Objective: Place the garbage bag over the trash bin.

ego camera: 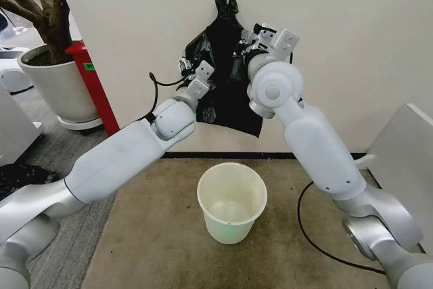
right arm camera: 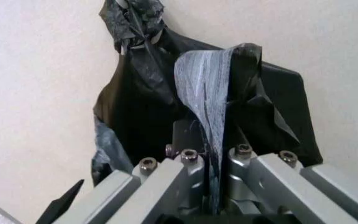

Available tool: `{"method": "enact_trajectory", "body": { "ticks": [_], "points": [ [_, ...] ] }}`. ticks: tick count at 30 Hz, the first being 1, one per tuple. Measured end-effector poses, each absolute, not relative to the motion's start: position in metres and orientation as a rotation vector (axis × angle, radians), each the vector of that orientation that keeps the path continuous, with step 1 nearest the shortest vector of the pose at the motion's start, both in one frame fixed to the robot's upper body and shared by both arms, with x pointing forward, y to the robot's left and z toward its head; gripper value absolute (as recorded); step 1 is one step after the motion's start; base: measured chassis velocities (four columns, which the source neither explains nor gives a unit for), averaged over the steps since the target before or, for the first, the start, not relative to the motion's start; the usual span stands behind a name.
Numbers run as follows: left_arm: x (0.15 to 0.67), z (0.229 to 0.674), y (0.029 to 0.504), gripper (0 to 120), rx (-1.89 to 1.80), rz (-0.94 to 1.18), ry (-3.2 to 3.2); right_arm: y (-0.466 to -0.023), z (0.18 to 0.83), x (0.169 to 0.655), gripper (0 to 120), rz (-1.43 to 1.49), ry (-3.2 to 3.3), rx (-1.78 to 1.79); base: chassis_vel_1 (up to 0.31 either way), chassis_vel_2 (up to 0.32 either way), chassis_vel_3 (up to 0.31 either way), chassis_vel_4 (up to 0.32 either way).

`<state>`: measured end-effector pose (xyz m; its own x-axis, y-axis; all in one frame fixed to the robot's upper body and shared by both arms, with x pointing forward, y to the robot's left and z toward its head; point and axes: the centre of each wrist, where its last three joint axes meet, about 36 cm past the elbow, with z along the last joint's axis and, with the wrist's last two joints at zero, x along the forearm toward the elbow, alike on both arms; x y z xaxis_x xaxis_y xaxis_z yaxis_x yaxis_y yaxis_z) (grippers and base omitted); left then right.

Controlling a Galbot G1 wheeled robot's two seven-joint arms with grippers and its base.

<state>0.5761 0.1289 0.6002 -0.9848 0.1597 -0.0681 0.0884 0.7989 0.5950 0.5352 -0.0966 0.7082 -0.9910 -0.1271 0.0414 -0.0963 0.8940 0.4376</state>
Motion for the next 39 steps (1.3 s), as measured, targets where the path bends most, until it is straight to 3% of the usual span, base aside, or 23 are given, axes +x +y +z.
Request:
{"method": "enact_trajectory", "body": {
  "ticks": [13, 24, 31, 39],
  "points": [
    [0.586, 0.608, 0.133, 41, 0.188, 0.802, 2.984, -0.109, 0.704, 0.535, 0, -0.680, -3.000, 0.156, 0.000, 0.000, 0.000, 0.000],
    [0.582, 0.651, 0.136, 0, 0.162, 0.365, 3.084, -0.147, 0.670, 0.540, 0, -0.569, -3.050, 0.180, 0.000, 0.000, 0.000, 0.000],
    [0.570, 0.686, 0.160, 0, 0.156, 0.096, 3.125, -0.166, 0.660, 0.536, 0, -0.572, -3.102, 0.332, 0.000, 0.000, 0.000, 0.000],
    [0.558, 0.700, 0.175, 0, 0.209, -0.019, 3.134, -0.174, 0.665, 0.530, 0, -0.567, -3.126, 0.404, 0.000, 0.000, 0.000, 0.000]
  ]
}}
